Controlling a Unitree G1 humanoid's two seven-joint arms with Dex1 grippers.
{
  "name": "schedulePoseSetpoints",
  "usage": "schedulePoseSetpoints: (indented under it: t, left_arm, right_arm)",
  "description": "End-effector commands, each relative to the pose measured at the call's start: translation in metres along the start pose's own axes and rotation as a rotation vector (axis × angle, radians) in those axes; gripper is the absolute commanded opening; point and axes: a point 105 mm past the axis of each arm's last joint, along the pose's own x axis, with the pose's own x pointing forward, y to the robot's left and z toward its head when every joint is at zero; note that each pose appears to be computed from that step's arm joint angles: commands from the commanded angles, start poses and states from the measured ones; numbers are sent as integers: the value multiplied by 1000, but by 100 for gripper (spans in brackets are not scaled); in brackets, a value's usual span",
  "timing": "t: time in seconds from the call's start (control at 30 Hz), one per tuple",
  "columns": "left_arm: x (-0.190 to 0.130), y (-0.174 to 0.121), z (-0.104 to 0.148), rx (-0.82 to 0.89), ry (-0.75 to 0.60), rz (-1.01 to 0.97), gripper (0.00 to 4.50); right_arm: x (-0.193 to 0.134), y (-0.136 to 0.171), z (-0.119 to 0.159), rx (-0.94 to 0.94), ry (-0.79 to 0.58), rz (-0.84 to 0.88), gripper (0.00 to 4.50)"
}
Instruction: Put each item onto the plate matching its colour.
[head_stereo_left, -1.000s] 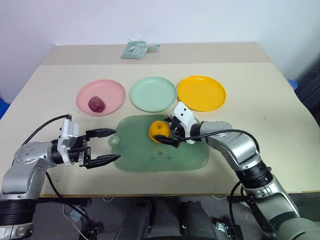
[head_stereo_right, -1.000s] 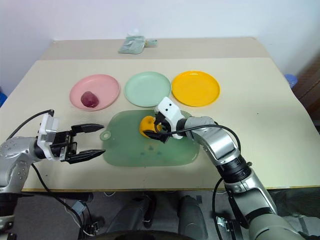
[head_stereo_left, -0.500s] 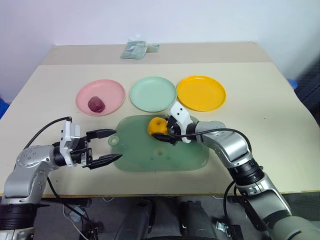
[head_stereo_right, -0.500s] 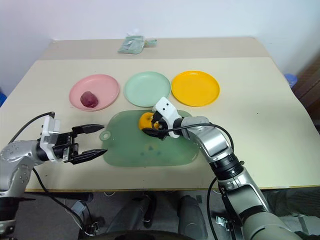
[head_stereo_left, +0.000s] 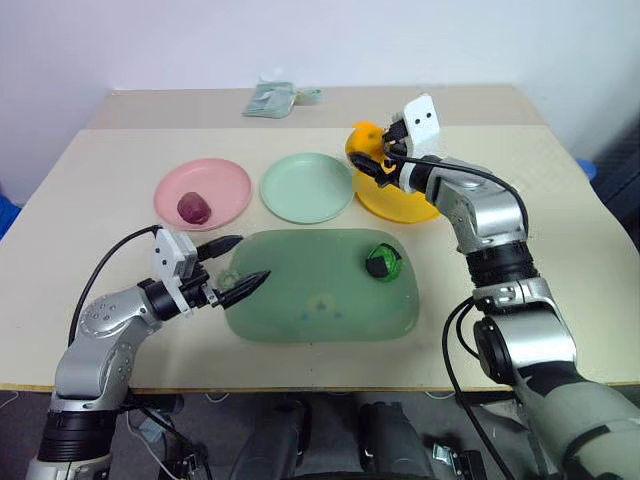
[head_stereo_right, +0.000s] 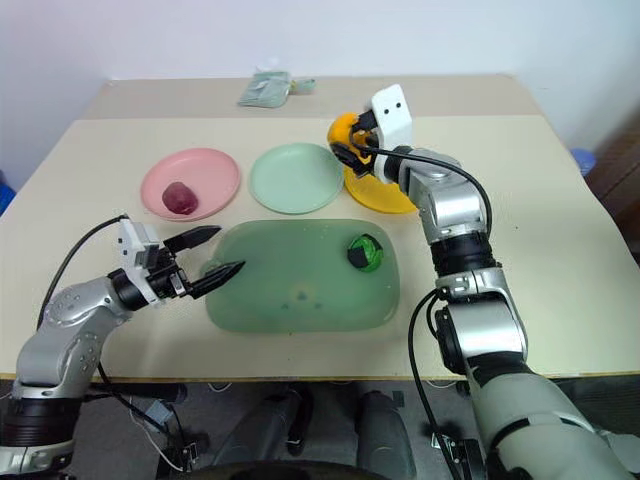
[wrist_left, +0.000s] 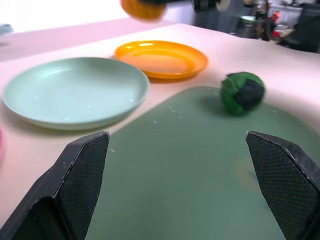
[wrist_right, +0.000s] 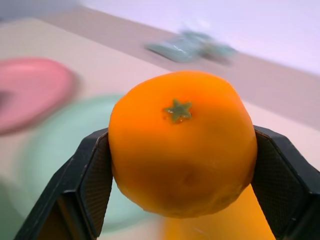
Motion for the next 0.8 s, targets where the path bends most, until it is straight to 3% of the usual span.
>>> schedulePoseSetpoints:
  t: [0.03, 0.23, 0.3, 0.33, 0.5, 0.8]
  left_arm:
    - [2, -1, 12, 42, -23, 13, 450]
    - [-2, -6, 13, 47, -22, 19, 450]
    - [-4, -7, 14, 51, -20, 19, 450]
    - [-4, -7, 14, 53, -18, 19, 450]
    - [-6, -7, 13, 52, -11, 23, 450]
    - [1, -10, 6, 47, -2, -7, 450]
  right_arm:
    - [5, -18, 8, -29, -71, -61, 324]
    - [13, -21, -32, 13, 29, -115, 324]
    - [15, -18, -36, 19, 40, -108, 428]
    - [15, -16, -37, 20, 44, -102, 445]
    - [13, -23, -34, 4, 18, -140, 445]
    - [-14, -41, 4, 25, -185, -71, 445]
